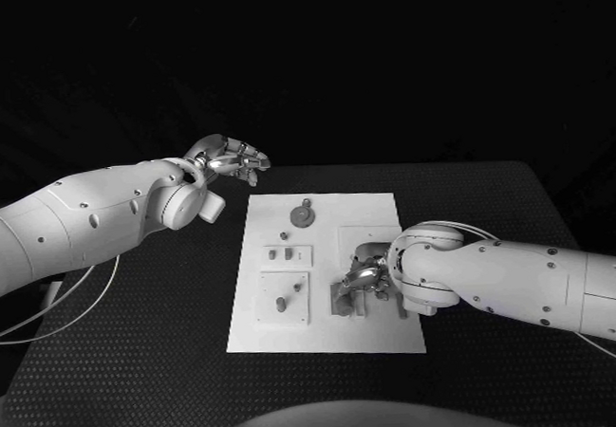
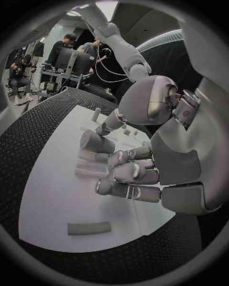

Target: Assemble the parts on the task board

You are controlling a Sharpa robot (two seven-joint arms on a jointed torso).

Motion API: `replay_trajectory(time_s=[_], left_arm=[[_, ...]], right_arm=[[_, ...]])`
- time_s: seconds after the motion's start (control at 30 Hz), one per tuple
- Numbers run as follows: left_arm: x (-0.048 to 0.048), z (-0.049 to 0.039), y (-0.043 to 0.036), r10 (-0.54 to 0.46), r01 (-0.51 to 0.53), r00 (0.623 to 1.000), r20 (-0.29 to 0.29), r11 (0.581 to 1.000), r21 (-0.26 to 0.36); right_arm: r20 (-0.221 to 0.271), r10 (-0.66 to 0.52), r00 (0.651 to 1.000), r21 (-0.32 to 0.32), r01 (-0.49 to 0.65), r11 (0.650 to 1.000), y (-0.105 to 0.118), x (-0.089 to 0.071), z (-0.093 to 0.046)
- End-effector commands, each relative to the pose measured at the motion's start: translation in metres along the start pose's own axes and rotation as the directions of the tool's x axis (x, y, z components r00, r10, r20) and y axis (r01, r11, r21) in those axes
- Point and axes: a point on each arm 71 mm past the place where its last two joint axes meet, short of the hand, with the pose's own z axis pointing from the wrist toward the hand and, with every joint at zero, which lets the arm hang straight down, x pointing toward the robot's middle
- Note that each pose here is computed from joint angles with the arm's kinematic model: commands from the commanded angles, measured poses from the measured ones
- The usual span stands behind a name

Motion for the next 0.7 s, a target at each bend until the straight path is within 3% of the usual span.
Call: replay_trajectory(time_s=[0.03, 0.7], left_arm=[[0.0014, 0.0005, -0.0015, -0.006, 0.007, 1.0, -0.013, 1.0, 0.006], [0.0016, 0.0004, -0.0012, -0.007, 0.007, 1.0, -0.016, 1.0, 0.002]], right_arm=[[-0.024, 0.01, 1.0, 0.002, -0.01, 1.0, -0.0049, 0.0067, 0.0004], [-0.036, 0.06, 0.998, 0.0, -0.06, 0.998, -0.0083, 0.0031, -0.0039]])
